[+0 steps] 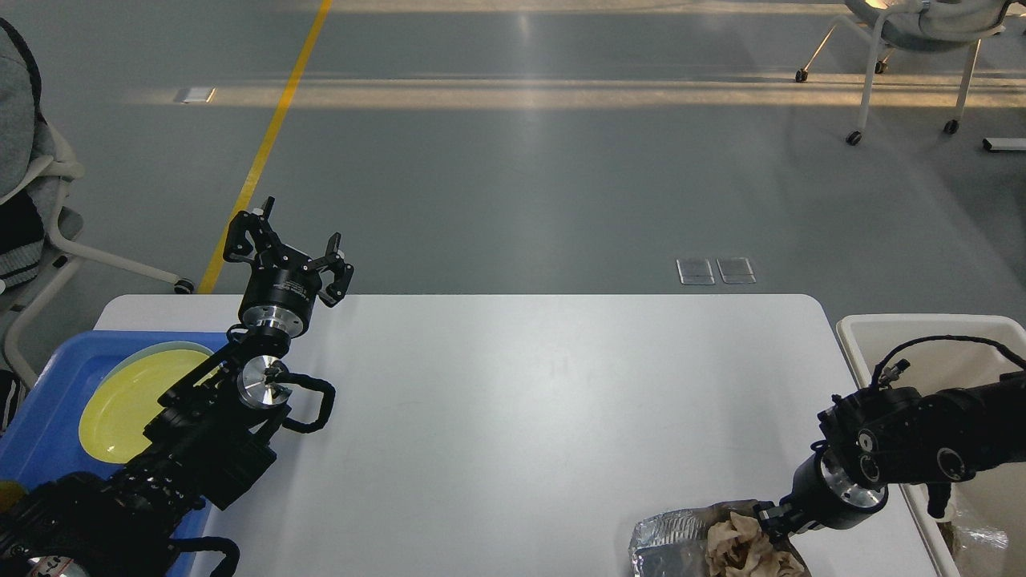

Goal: Tidy desktop
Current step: 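Grasp the edge of the foil tray with brown paper, right gripper, then lift the foil tray high and swing it toward the white bin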

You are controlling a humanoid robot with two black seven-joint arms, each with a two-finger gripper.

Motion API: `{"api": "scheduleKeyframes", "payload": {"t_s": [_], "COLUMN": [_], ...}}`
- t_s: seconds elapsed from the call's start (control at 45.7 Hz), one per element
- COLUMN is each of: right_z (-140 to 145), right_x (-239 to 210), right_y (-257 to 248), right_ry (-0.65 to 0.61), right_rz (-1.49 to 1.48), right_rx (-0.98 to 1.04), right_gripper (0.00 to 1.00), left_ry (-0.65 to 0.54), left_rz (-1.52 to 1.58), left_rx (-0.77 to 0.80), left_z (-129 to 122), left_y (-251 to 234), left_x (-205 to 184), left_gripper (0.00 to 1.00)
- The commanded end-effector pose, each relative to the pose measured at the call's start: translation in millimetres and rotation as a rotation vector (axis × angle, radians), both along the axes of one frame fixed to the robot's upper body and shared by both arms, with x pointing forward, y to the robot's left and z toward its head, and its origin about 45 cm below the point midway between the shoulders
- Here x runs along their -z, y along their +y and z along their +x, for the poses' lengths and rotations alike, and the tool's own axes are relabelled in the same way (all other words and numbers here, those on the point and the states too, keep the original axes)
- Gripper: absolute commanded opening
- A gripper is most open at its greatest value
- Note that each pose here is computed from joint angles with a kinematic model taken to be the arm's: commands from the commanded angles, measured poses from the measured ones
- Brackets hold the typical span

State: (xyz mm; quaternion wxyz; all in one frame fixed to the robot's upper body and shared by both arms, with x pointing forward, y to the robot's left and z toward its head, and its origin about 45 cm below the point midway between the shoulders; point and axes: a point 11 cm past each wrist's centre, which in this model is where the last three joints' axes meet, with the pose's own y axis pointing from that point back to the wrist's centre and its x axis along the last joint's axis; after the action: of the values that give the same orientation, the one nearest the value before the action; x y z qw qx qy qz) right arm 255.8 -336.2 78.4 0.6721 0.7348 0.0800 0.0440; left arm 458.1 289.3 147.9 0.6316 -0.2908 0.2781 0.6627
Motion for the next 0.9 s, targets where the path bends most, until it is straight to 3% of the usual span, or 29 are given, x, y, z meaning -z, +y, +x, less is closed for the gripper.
{"api": "scheduleKeyframes", "payload": {"t_s": [0.0, 0.219, 0.591, 0.766, 0.875], "right_z": [4.7, 18.4, 53.7, 70.2, 93.4], "right_x": [-9.2, -35.6, -125.3, -206.8, -272.1], "right_y": [4.7, 4.5, 10.0, 24.7, 45.9], "right_ry": [0.031, 0.053, 0.096, 0.107, -0.047], "right_rz": [0.030, 0.071, 0.164, 0.219, 0.298], "right_rx": [-0.002, 0.036, 0.093, 0.075, 0.030], "right_gripper": [0.00, 0.00, 0.00, 0.00, 0.00], "left_ry": [-0.001, 0.000, -0.001, 0.000, -0.001], "left_rz": [0.000, 0.000, 0.000, 0.000, 0.000], "left_rx": [0.001, 0.000, 0.001, 0.000, 0.001], "left_z": [0.1, 0.1, 0.1, 0.1, 0.1], "left_y": [-0.1, 0.0, -0.1, 0.0, -0.1], "left_x": [-0.2, -0.1, -0.2, -0.1, -0.2], "left_gripper": [1.00, 1.00, 1.00, 1.00, 1.00]}}
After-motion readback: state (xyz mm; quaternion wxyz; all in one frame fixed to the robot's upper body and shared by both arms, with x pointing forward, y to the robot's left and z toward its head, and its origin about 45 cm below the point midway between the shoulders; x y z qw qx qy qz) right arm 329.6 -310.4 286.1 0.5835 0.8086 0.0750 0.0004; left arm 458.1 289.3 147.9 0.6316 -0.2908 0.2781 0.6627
